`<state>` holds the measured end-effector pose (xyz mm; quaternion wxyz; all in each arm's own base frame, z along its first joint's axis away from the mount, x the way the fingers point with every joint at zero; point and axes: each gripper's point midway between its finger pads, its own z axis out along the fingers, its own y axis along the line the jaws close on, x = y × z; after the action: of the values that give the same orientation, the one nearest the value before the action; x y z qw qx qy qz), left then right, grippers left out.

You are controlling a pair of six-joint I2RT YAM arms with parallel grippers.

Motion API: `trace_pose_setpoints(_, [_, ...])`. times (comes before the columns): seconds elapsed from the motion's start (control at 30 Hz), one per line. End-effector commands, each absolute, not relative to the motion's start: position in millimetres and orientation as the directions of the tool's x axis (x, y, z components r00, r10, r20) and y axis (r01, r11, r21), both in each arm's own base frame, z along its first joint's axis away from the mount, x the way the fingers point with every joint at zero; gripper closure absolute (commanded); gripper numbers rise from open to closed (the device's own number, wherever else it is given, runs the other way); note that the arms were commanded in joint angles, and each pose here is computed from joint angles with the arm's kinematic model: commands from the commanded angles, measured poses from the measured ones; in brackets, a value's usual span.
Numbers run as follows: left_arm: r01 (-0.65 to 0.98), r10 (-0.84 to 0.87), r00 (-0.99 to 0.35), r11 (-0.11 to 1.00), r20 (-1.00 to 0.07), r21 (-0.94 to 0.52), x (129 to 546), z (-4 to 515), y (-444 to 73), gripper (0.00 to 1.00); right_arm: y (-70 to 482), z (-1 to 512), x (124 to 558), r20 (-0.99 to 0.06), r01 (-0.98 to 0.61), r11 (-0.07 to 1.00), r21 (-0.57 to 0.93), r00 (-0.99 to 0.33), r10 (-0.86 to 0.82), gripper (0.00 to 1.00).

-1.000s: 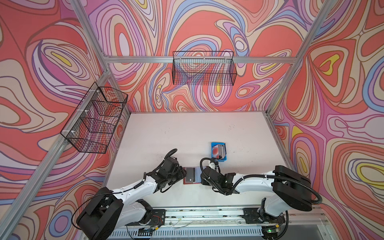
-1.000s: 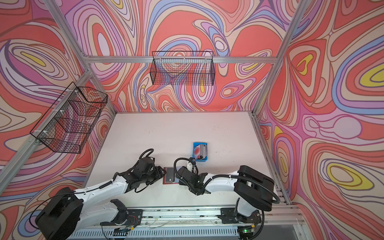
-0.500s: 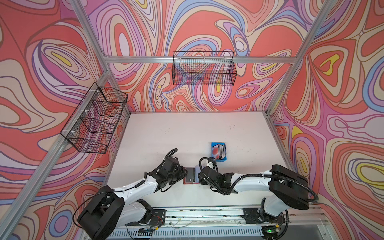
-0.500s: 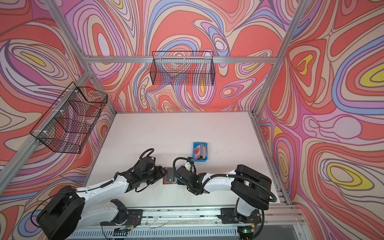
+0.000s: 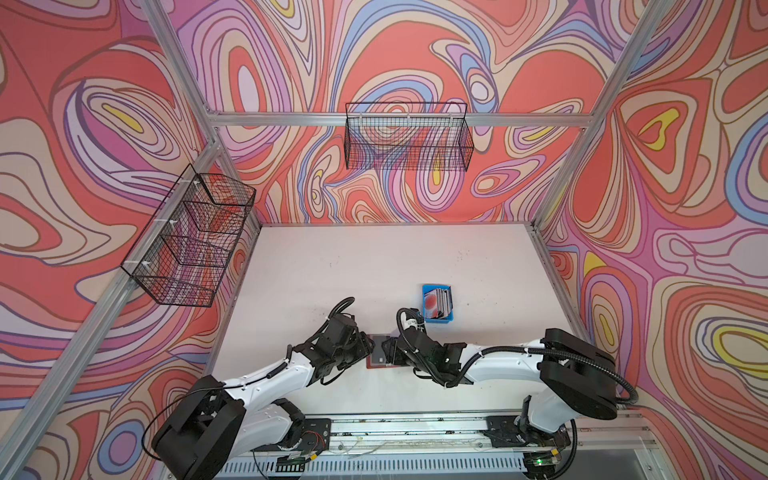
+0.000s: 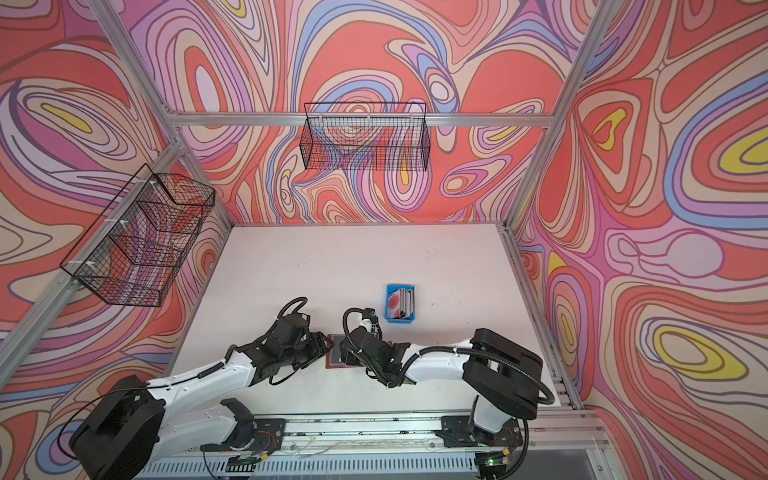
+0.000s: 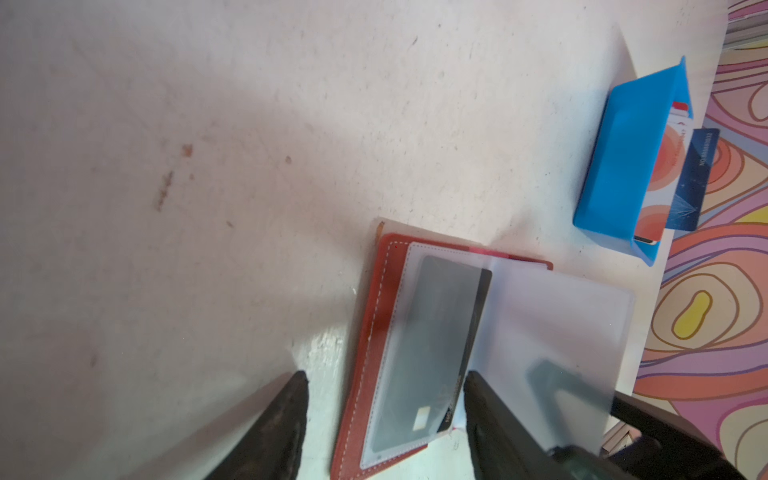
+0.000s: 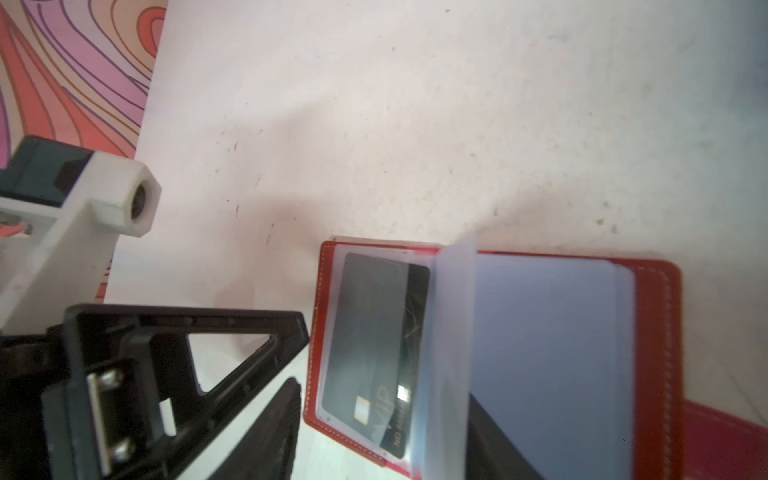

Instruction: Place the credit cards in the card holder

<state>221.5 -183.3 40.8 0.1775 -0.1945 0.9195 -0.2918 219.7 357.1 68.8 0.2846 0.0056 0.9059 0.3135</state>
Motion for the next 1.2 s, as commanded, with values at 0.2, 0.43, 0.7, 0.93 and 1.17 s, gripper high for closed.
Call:
trace_pose_setpoints(0.2, [-0.298, -0.521, -0.796, 0.781, -0.308, -0.549, 224, 51, -152, 0.36, 388, 49, 215, -0.475, -0.214, 0.769, 0.602, -0.87, 0.13, 0.41])
trace_pose_setpoints(0.43, [-0.313, -0.538, -0.756, 0.797, -0.373, -0.517, 223, 59, -133, 0.38, 392, 32, 211, -0.447, -0.207, 0.77, 0.603, -0.888, 0.112, 0.42])
trace_pose_setpoints(0.7, [-0.198, -0.463, -0.809, 0.794, -0.361, -0.575, 224, 65, -157, 0.38, 379, 64, 214, -0.495, -0.224, 0.764, 0.605, -0.857, 0.141, 0.43])
trace_pose_setpoints(0.93, [-0.126, -0.396, -0.842, 0.805, -0.366, -0.58, 224, 72, -169, 0.41, 370, 65, 214, -0.503, -0.21, 0.763, 0.611, -0.848, 0.17, 0.43])
trace_pose_setpoints(1.17, [-0.14, -0.414, -0.823, 0.811, -0.389, -0.568, 226, 74, -162, 0.41, 388, 45, 212, -0.463, -0.217, 0.76, 0.613, -0.878, 0.123, 0.48])
